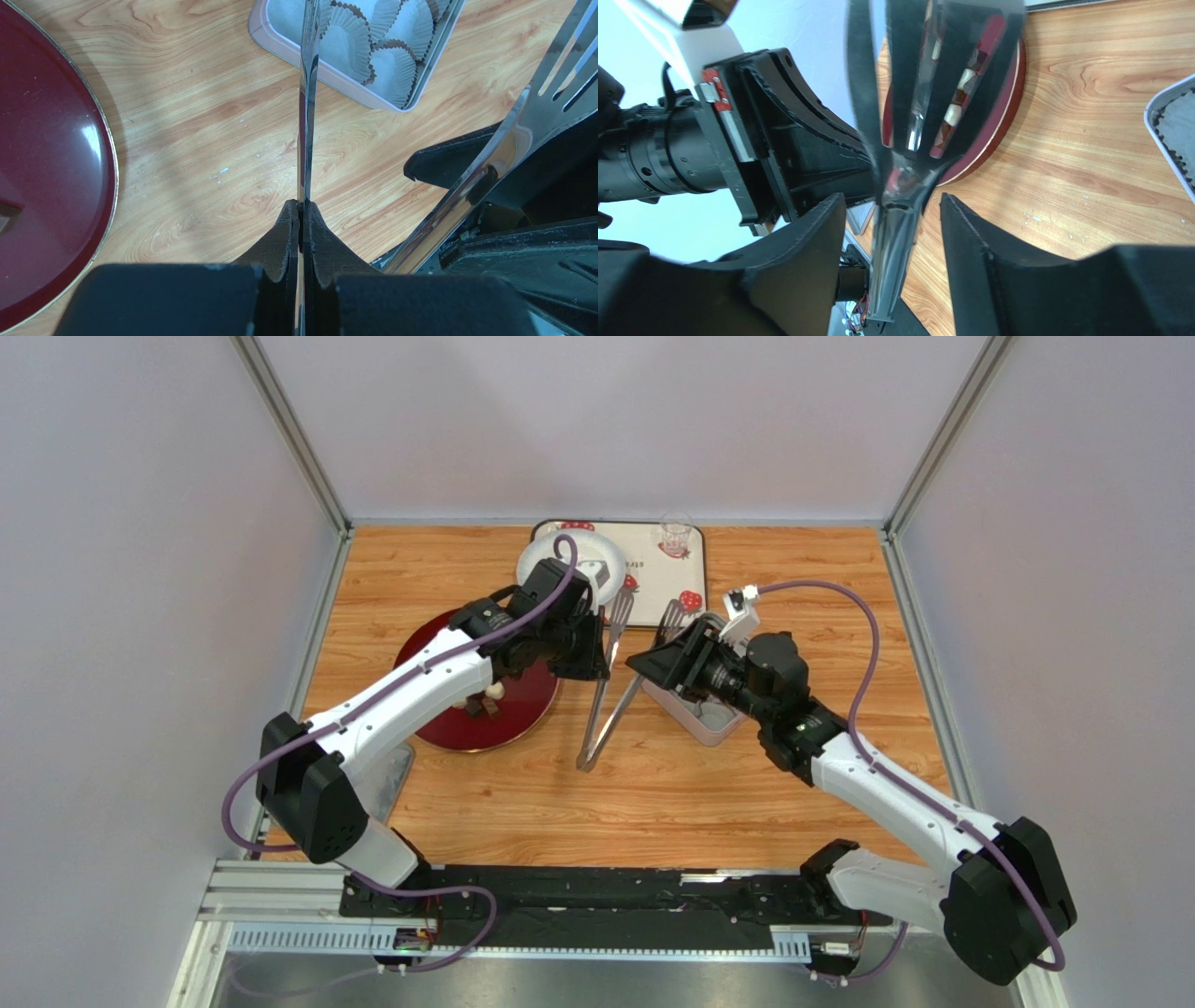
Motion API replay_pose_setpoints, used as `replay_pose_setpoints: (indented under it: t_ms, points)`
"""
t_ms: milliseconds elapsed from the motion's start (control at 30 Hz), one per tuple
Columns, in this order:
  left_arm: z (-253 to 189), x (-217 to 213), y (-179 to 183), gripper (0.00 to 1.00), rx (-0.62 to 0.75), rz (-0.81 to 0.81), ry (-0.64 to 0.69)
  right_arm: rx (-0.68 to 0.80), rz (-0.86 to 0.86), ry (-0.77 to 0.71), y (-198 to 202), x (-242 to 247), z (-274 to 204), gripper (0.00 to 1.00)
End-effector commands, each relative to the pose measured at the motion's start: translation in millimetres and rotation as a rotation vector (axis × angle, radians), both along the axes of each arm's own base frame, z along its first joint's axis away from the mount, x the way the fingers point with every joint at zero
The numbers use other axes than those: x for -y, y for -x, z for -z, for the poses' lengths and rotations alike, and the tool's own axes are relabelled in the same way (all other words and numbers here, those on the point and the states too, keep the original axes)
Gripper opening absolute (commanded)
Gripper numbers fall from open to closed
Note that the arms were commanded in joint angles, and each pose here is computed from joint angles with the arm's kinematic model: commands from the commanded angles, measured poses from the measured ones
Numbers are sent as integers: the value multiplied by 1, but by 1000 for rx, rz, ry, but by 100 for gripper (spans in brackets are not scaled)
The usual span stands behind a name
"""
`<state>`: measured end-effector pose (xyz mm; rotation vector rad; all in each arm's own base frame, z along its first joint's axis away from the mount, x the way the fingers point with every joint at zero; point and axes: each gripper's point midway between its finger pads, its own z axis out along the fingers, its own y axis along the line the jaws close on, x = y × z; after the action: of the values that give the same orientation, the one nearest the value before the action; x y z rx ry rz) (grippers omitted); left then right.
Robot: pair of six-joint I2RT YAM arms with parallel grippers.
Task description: Pack the chocolate
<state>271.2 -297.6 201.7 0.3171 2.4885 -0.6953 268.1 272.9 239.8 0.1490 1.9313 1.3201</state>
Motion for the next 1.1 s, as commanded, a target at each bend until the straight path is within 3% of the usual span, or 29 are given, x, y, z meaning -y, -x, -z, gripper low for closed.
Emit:
replay_pose_setpoints:
  t_ms: [0,200,400,500,733,900,1067]
  points:
    - [-24,13,-8,0,61,-1,57,48,10,-54,-4,-3,-19,48]
    - [-30,12,-8,0,102,3,53,27,29,-60,-3,0,-15,22]
    - [-41,7,-7,6,159,-10,67,4,45,-62,-2,3,-13,7]
    - [-48,-1,-8,14,203,-31,76,2,57,-64,-1,6,-14,5]
    - [-79,-24,-6,50,348,-102,128,-11,90,-77,-1,11,-21,3]
    - [-90,-28,5,54,431,-66,195,-60,122,-97,-2,15,-23,0]
    - [-101,-22,22,71,525,-13,300,-86,162,-108,-4,20,-26,0]
